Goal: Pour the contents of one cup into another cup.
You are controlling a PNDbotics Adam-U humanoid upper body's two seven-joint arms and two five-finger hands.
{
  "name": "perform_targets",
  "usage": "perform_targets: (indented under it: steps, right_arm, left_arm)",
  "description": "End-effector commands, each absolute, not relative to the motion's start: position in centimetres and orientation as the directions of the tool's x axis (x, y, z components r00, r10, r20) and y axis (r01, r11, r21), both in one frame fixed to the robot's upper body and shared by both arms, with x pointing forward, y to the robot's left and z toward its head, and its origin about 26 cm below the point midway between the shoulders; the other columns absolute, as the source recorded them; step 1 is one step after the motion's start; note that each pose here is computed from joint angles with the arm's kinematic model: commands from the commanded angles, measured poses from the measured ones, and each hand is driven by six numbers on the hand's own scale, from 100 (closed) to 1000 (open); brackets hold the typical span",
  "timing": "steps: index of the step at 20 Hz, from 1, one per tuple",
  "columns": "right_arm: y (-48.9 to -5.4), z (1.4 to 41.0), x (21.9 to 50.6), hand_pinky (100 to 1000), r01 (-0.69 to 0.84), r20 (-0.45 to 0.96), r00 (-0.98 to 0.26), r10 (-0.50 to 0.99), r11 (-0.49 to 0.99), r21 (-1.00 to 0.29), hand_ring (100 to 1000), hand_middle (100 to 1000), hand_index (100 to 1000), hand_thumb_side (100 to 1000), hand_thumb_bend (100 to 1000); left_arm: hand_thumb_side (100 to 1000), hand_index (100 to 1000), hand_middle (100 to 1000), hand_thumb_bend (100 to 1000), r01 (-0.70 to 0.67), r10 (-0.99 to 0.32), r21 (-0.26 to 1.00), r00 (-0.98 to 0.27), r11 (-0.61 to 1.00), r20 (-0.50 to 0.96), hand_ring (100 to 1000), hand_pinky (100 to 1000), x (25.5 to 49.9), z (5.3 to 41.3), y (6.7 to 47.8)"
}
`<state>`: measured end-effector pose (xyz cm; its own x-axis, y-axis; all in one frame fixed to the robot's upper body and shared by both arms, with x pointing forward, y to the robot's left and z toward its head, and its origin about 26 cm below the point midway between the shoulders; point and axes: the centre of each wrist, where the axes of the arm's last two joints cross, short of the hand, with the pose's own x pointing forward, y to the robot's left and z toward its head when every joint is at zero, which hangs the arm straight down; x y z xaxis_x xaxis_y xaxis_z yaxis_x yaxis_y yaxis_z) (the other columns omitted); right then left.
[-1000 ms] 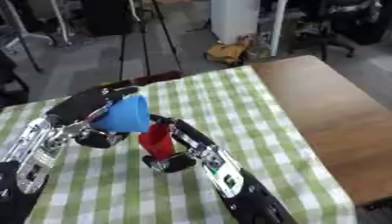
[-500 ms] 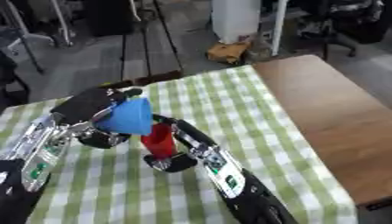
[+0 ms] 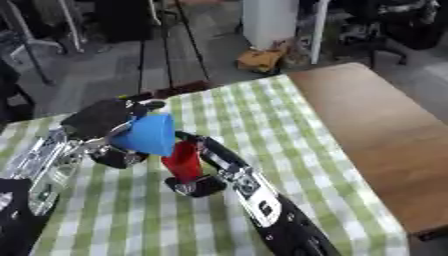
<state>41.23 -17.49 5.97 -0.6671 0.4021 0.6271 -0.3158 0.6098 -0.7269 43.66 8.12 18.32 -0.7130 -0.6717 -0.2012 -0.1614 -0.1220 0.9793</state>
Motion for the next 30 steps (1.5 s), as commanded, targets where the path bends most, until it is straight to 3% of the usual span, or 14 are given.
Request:
perform_targets:
  steps: [1,30]
  right_arm:
    - [-17.2,7.0,41.5,729,-0.305,0.609,-0.69,0.39,0.606,-0.734,267,460,978,116,100]
    - [-17.1,6.9,41.5,728,-0.311,0.611,-0.689,0.39,0.602,-0.735,267,459,979,121,100]
  left_arm:
    - [100,746,396,465,-0.209,-0.669,0.969,-0.702,-0.134,-0.244,439,575,43.6,19.6,7.6]
    - [100,738,372,630,-0.368,-0.657,0.899,-0.621,-0.237,-0.428,428,569,42.8,21.6,6.4]
